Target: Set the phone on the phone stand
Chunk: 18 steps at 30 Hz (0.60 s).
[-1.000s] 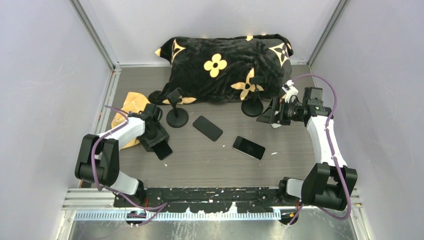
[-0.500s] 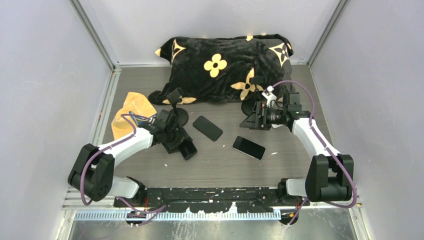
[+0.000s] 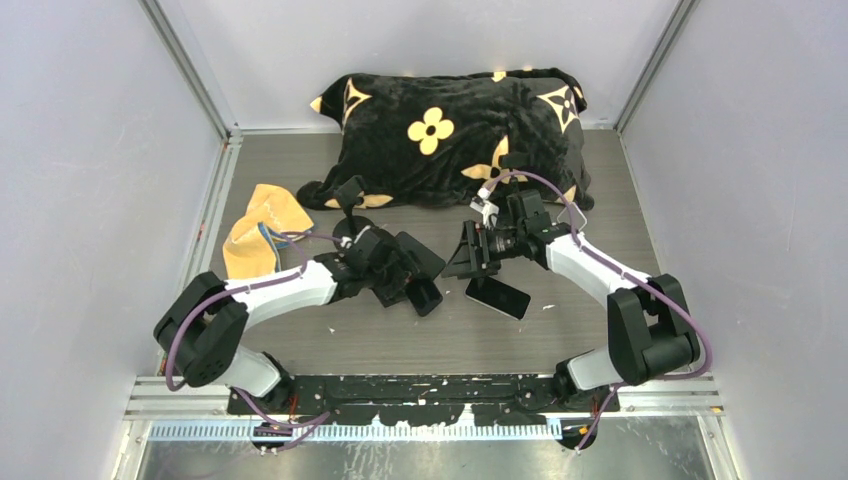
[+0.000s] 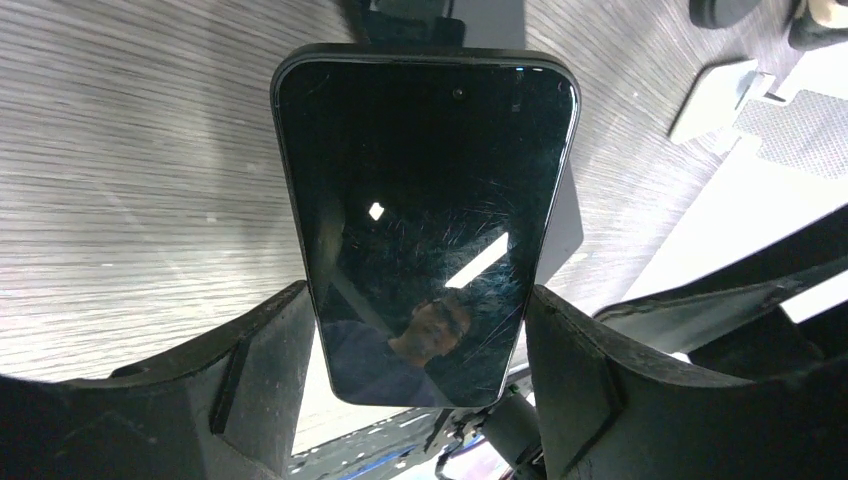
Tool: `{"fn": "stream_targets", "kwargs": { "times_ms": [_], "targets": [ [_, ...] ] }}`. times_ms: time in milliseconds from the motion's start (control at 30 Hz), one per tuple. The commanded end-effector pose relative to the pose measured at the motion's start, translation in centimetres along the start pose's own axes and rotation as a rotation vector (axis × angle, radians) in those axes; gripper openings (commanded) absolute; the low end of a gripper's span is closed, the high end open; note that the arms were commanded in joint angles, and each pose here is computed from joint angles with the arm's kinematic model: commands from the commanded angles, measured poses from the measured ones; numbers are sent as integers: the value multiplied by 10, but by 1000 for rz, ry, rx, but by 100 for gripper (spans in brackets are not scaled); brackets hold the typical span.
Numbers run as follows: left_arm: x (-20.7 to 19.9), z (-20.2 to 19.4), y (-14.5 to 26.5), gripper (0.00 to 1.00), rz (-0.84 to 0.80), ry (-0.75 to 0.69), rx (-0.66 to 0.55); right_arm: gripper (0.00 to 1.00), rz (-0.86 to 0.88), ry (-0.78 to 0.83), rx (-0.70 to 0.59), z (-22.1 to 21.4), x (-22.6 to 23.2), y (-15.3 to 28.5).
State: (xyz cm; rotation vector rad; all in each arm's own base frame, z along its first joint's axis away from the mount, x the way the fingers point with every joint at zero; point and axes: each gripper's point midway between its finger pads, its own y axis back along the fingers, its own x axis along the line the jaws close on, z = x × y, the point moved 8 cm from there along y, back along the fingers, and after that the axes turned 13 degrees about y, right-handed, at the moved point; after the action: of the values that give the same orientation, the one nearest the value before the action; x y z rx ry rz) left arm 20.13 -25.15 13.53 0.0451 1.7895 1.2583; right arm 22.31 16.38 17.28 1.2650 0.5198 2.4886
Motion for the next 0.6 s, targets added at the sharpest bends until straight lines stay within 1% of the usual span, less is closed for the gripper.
{"fn": "stream_targets", "kwargs": {
  "times_ms": [0, 167, 267, 333, 367, 433, 500, 567],
  "targets": [
    [-50, -11, 4, 20, -179, 39, -34, 81, -13, 34, -3, 4, 4, -10],
    [-54, -17, -1, 19, -187, 49, -40, 73, -40, 50, 31, -5, 4, -16],
    [-59, -20, -1, 20, -198, 45, -31, 67, -52, 50, 46, -8, 2, -19],
    [-62, -22, -1, 19, -206, 42, -27, 58, -54, 50, 56, -10, 1, -22],
    [-63, -23, -1, 20, -212, 41, -25, 51, -53, 48, 63, -10, 1, -24],
    [-66, -24, 0, 19, -225, 38, -20, 43, -52, 45, 69, -10, 1, -26],
    [-69, -26, 2, 20, -243, 31, -17, 40, -49, 42, 74, -9, 1, -27],
    [-71, -27, 4, 20, -256, 22, -13, 40, -50, 32, 75, -8, 1, -28]
  ]
}}
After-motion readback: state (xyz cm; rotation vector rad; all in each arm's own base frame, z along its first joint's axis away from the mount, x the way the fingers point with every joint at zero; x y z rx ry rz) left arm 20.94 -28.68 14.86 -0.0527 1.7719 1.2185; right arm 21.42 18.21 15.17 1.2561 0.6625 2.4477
